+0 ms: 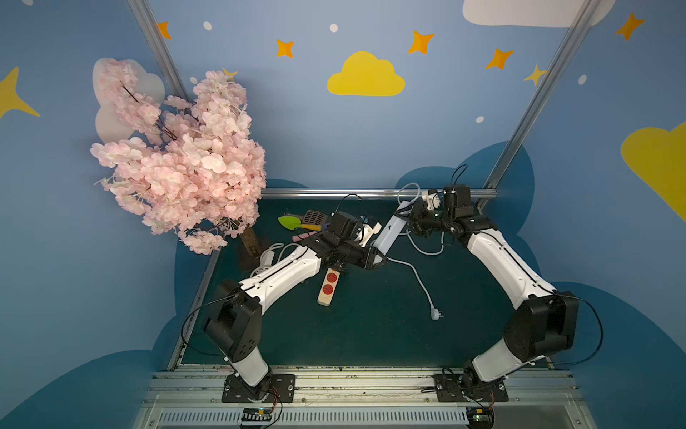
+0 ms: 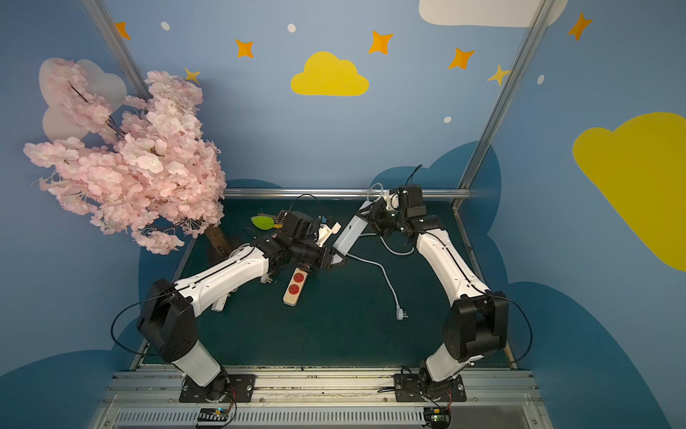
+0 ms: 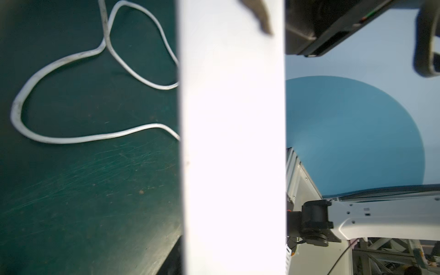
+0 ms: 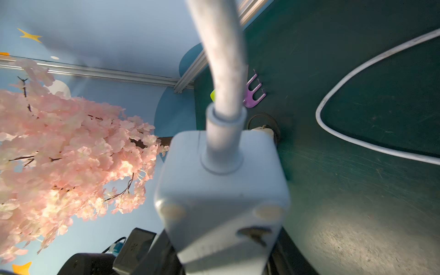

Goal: Wrap the cord around the power strip
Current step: Pick up the power strip from the center of the board, then wrap the power cord around the power strip.

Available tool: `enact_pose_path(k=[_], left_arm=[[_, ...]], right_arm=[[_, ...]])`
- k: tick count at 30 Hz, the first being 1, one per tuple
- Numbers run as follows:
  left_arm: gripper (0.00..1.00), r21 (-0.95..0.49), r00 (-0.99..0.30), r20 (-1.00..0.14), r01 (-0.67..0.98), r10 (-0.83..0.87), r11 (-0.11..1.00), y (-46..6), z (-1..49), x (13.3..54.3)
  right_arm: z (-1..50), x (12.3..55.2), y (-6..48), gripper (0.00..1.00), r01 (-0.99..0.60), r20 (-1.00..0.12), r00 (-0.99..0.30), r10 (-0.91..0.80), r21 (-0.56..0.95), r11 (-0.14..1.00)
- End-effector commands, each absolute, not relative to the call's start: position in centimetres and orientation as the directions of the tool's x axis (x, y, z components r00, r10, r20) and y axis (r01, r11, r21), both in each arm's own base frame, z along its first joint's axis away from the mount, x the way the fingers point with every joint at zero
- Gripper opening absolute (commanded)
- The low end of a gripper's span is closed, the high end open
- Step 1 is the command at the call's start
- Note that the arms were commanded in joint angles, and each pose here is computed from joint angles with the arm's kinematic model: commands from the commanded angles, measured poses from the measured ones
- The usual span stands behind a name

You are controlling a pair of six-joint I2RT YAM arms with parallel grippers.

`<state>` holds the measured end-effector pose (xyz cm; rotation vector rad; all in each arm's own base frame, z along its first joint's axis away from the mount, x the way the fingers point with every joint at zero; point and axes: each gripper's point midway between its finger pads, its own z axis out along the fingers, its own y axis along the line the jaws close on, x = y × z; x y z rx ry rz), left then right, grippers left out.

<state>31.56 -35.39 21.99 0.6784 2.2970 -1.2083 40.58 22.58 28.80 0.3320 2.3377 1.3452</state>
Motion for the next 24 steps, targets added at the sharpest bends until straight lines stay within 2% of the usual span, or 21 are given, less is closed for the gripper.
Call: enact_pose_path(k=[1,2,4,5,8,12,14,17,20,24], left_arm=[[0.26,-0.626,-0.734,-0.655,0.659,0.178,0.417,-35.6,25.6,31.5],[0.19,-0.625,-0.728,-0.665,0.666,0.169,0.408,-35.5,26.2,31.5],[0.11,-0.621,-0.716,-0.683,0.675,0.148,0.4,-35.2,27.4,31.8],[0.08,-0.614,-0.705,-0.696,0.683,0.136,0.396,-34.9,28.3,31.9],[0.02,-0.589,-0.669,-0.737,0.705,0.097,0.395,-33.7,31.4,32.4],[0.02,-0.545,-0.611,-0.788,0.749,0.076,0.377,-32.6,35.4,32.3],[0.03,-0.516,-0.576,-0.814,0.778,0.077,0.359,-32.4,37.6,31.8],[0.03,-0.49,-0.539,-0.839,0.807,0.072,0.33,-32.3,40.0,31.2],[0.02,-0.473,-0.514,-0.855,0.826,0.066,0.308,-32.2,41.7,30.6],[0.03,-0.469,-0.499,-0.865,0.841,0.052,0.268,-32.3,43.5,30.0]], right_arm=[[33.5,40.3,24.1,0.25,-0.131,-0.295,-0.885,0.36,0.9,0.417],[33.6,40.3,24.1,0.28,-0.136,-0.297,-0.886,0.355,0.9,0.413],[34.1,40.2,24.0,0.46,-0.171,-0.323,-0.883,0.34,0.897,0.407],[34.6,40.3,23.4,0.56,-0.193,-0.347,-0.875,0.338,0.89,0.414],[36.3,40.5,20.6,0.78,-0.277,-0.453,-0.826,0.334,0.844,0.46],[35.9,41.1,15.6,0.84,-0.335,-0.633,-0.699,0.333,0.701,0.63],[33.9,41.7,13.7,0.85,-0.347,-0.751,-0.6,0.277,0.556,0.755],[31.8,42.7,12.9,0.87,-0.392,-0.888,-0.435,0.15,0.336,0.856],[30.5,44.4,11.6,0.87,-0.368,-0.941,-0.331,0.071,0.198,0.908],[30.0,46.7,11.8,0.87,-0.379,-0.974,-0.228,0.0,0.089,0.921]])
